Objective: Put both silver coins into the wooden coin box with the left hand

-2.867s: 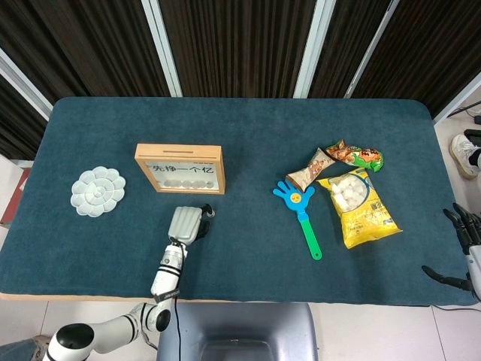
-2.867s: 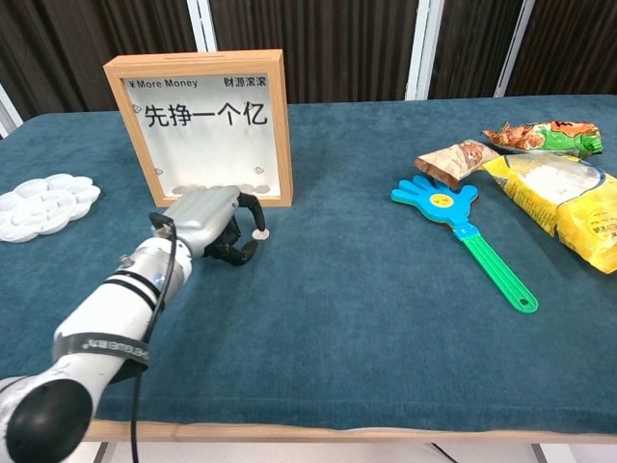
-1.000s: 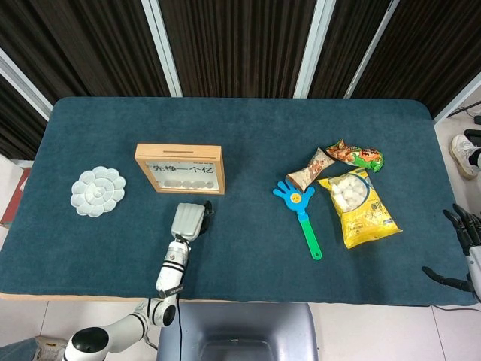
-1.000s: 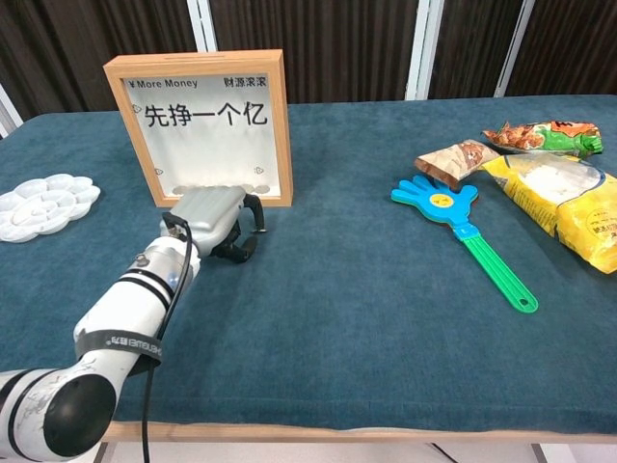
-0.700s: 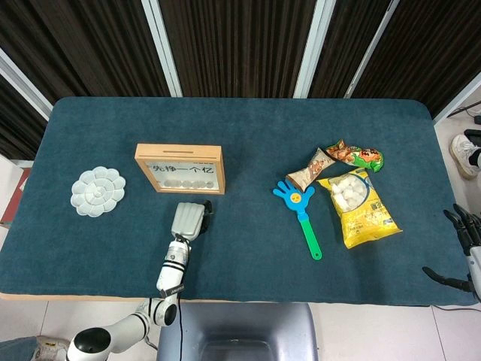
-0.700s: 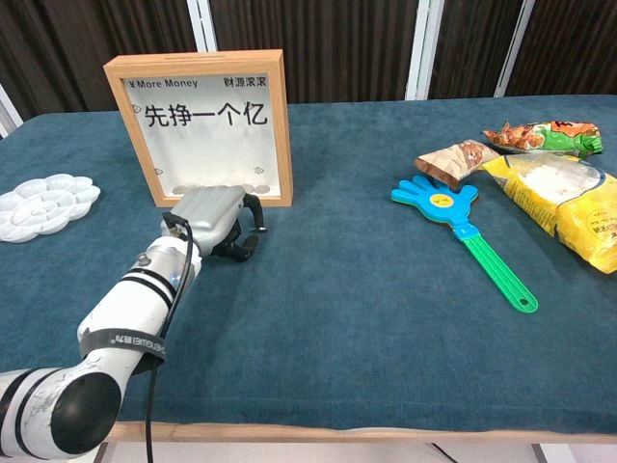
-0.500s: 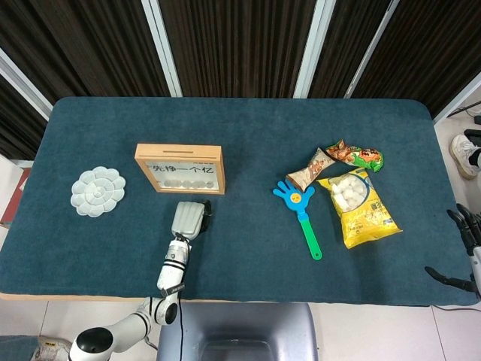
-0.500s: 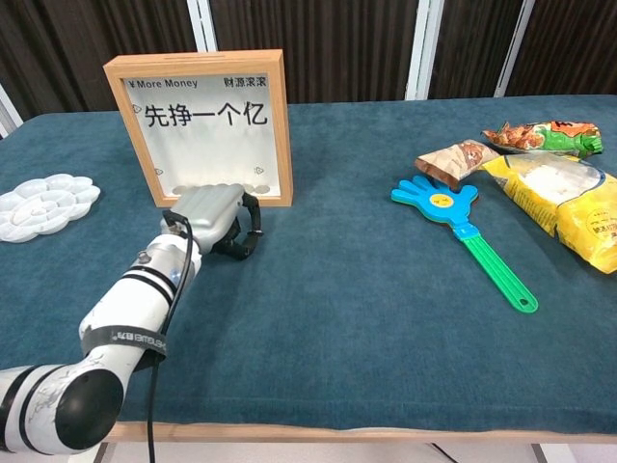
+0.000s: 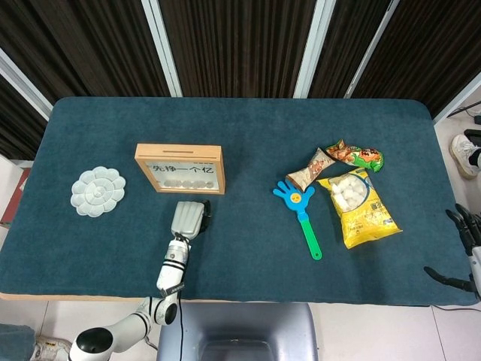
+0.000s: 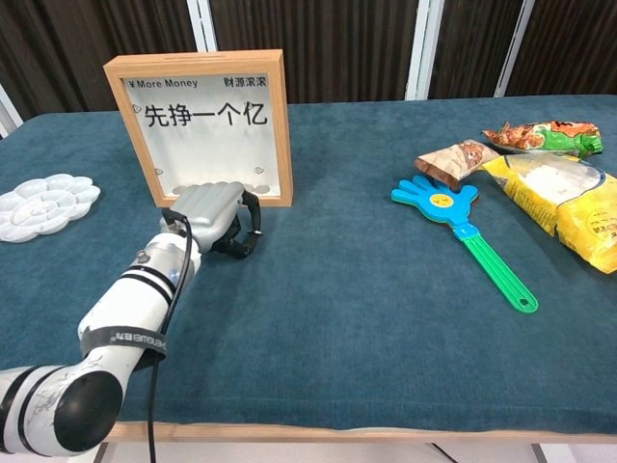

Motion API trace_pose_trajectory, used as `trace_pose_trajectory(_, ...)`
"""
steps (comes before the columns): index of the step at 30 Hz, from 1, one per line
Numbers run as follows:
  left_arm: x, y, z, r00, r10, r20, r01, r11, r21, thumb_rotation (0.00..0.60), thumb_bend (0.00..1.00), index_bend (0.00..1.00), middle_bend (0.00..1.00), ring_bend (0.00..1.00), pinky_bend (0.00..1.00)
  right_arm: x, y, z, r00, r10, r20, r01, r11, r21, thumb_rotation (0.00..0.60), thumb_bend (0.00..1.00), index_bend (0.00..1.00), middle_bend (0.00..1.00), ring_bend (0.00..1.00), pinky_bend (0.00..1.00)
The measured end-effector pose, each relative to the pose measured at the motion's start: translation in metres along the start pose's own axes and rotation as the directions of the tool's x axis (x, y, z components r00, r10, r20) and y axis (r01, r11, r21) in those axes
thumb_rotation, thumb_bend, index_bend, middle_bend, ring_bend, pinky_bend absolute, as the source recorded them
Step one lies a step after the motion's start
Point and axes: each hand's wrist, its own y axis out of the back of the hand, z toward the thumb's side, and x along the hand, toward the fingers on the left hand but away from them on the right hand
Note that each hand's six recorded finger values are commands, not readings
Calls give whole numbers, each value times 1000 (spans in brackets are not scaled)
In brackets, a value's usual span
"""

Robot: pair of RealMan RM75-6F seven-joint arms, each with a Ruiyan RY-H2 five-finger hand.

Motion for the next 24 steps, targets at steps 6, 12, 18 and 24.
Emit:
trace_pose_trajectory(6, 0, 2, 0, 1000, 8, 1, -8, 1000, -1, 600, 428, 537, 1000, 1000, 1000, 0, -1, 1, 1000, 3, -1, -3, 1000, 2, 600, 37, 0, 0, 0, 0)
trace_pose_trajectory(12, 1, 5, -1, 1000, 15, 2, -15, 1000, 0, 600, 428, 541, 1000, 1000, 1000, -1, -1, 1, 1000, 4, 0, -4, 1000, 4, 600, 36, 0, 0, 0, 0)
trace_pose_trajectory(18, 0, 5, -1, 1000, 13, 4, -13, 1000, 1, 600, 429, 589, 1000, 1000, 1000, 0, -1, 1, 1000, 3, -1, -3, 1000, 3, 600, 36, 0, 0, 0, 0)
trace_pose_trajectory(24, 0, 5, 1, 1000, 14, 9, -14, 1000, -1, 600, 442, 620, 1000, 1000, 1000, -1, -1, 1, 1000, 4, -1, -4, 1000, 3, 600, 36, 0, 0, 0, 0)
